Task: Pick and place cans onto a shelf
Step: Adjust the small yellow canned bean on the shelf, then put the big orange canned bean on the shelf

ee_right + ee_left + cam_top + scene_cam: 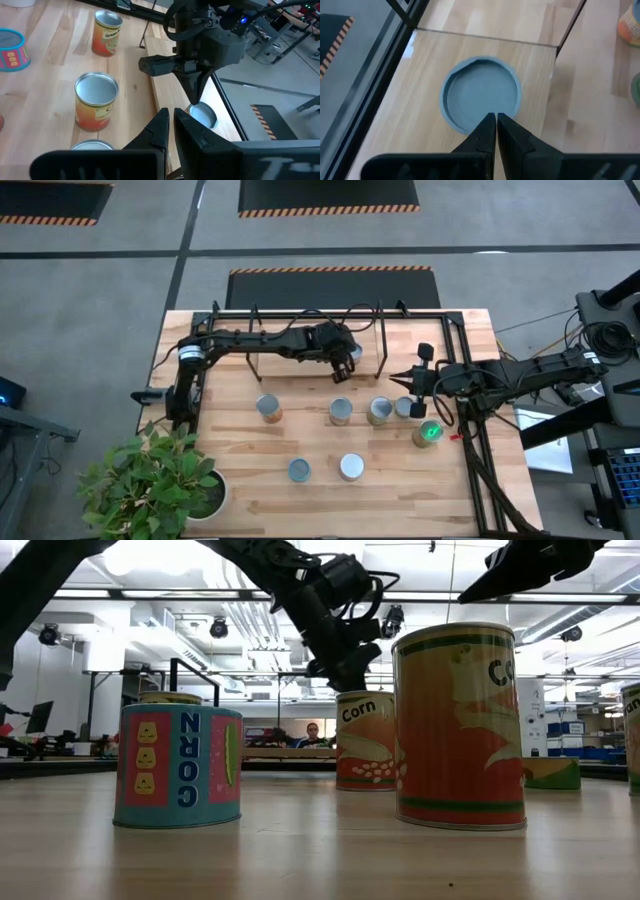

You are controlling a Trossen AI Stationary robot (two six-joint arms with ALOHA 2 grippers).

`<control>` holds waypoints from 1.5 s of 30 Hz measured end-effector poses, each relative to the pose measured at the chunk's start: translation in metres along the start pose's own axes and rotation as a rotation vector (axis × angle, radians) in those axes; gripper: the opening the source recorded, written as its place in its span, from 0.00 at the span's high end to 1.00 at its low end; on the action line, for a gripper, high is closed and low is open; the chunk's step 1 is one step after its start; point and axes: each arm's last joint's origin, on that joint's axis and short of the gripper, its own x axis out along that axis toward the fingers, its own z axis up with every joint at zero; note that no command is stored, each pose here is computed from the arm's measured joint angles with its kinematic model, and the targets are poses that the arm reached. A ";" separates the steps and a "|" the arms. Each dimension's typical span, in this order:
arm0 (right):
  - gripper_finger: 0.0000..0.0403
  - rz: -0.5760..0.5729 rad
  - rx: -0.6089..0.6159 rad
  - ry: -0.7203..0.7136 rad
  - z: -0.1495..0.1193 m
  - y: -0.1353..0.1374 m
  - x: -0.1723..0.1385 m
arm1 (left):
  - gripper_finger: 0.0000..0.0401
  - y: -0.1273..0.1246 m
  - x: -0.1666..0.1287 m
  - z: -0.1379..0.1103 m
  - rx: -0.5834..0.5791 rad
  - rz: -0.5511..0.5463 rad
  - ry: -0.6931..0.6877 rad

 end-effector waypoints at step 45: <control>0.96 0.001 -0.012 0.007 -0.001 0.000 0.000 | 1.00 -0.014 0.003 0.030 -0.021 -0.007 -0.105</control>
